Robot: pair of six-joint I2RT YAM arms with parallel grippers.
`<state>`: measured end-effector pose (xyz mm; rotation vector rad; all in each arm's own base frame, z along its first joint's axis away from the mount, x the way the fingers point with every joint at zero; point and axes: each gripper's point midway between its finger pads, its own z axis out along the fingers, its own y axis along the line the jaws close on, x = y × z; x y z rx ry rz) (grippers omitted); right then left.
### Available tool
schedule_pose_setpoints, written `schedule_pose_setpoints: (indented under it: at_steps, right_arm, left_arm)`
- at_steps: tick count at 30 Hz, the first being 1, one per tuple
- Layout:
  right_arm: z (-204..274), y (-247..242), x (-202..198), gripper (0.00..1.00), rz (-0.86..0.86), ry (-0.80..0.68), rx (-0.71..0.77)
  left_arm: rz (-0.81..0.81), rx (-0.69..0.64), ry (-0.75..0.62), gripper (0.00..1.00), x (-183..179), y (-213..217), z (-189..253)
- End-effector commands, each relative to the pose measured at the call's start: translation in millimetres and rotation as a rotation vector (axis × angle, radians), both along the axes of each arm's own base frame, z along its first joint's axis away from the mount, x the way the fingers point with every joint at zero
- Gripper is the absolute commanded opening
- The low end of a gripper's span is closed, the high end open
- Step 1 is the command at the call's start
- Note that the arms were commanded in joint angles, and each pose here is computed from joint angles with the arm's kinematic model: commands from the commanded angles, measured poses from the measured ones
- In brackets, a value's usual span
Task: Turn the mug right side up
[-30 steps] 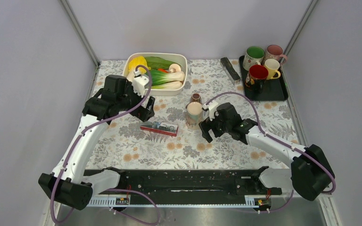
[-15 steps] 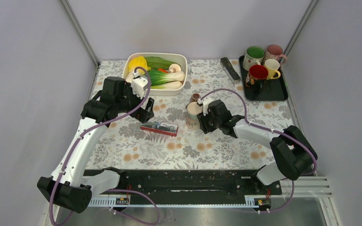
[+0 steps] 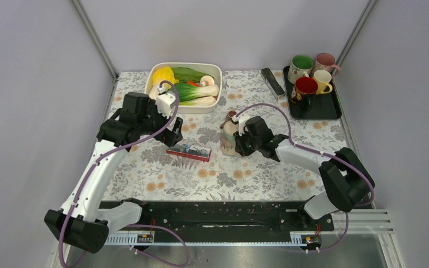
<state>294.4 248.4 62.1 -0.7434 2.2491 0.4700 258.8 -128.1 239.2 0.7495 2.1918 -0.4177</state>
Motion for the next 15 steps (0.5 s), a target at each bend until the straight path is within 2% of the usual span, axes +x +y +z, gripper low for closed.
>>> schedule_pose_setpoints:
  at_steps: [1,3,6,10,12,13,14,15]
  right_arm:
    - [97.3,41.5,-12.3,0.00,0.074,-0.015,0.307]
    - [133.9,52.6,-23.4,0.00,0.104,0.022,0.427]
    - [186.9,60.3,-38.7,0.00,0.154,0.058,0.581]
    - [240.6,65.7,-63.3,0.00,0.248,0.082,0.741]
    - [260.3,68.5,-75.3,0.00,0.294,0.099,0.834]
    - [274.4,68.4,-83.6,0.00,0.323,0.098,0.895]
    - [286.8,67.2,-89.9,0.00,0.340,0.099,0.951]
    - [297.9,64.9,-96.7,0.00,0.356,0.094,1.001]
  left_arm:
    - [-0.012,-0.027,-0.053,0.99,1.1,-2.1,13.8]
    - [-0.040,0.006,-0.050,0.99,-1.7,-0.2,15.4]
    - [-0.130,0.128,-0.083,0.99,-15.8,13.5,21.1]
    - [-0.332,0.489,-0.202,0.99,-52.0,66.2,22.2]
    - [-0.486,0.667,-0.386,0.99,-61.6,82.0,35.7]
    - [-0.579,0.752,-0.535,0.99,-62.2,81.6,46.6]
    - [-0.638,0.827,-0.718,0.99,-57.5,76.3,58.4]
    - [-0.636,0.898,-0.990,0.99,-38.1,61.8,79.5]
